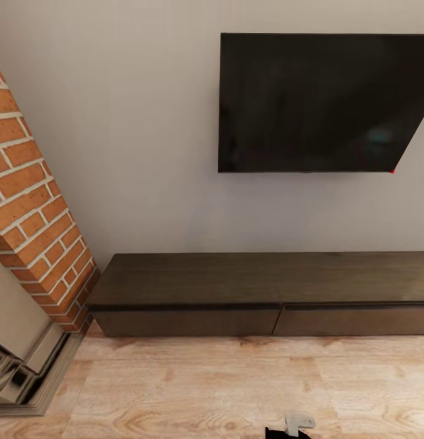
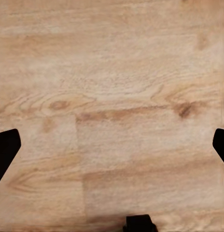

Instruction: Place each of the two pumpkins and all three candles from the living room inside a cabinet in the living room (use any cabinet), then make sure every cabinet is closed, and position the cauldron so it is next to a table in the living room.

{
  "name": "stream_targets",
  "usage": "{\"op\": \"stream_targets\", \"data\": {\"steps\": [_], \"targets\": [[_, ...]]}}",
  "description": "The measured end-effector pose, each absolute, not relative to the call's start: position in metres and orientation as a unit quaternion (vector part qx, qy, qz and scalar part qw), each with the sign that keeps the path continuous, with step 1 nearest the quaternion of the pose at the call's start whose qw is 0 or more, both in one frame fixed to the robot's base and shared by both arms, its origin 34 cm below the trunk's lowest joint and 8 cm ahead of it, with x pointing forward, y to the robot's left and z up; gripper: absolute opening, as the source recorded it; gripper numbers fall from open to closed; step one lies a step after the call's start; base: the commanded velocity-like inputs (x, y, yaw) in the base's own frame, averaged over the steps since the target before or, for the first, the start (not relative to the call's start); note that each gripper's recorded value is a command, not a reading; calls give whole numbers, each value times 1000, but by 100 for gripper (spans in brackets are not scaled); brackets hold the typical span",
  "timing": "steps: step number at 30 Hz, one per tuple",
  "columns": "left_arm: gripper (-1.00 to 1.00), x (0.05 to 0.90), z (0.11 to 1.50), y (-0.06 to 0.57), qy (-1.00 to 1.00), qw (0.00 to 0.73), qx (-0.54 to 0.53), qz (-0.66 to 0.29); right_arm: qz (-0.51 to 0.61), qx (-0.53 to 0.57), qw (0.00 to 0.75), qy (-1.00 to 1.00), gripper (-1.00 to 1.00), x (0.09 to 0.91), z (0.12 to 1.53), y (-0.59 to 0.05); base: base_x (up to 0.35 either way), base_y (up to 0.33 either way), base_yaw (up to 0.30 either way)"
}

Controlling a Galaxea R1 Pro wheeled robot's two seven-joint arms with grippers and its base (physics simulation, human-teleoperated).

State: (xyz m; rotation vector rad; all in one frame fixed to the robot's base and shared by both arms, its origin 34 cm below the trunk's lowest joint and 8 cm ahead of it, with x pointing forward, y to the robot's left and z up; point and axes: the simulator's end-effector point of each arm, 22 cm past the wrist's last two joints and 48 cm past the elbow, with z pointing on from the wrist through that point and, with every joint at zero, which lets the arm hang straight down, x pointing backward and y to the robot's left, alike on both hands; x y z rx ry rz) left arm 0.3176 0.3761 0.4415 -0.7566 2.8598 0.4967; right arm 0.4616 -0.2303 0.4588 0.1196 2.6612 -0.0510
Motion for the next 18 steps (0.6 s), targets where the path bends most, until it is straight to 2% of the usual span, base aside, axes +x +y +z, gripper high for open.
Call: {"op": "stream_targets", "data": {"steps": [18], "targets": [[100, 226, 466, 388, 955, 45, -239, 169, -69, 54, 162, 983, 100, 352, 465, -259, 0, 0, 0]]}}
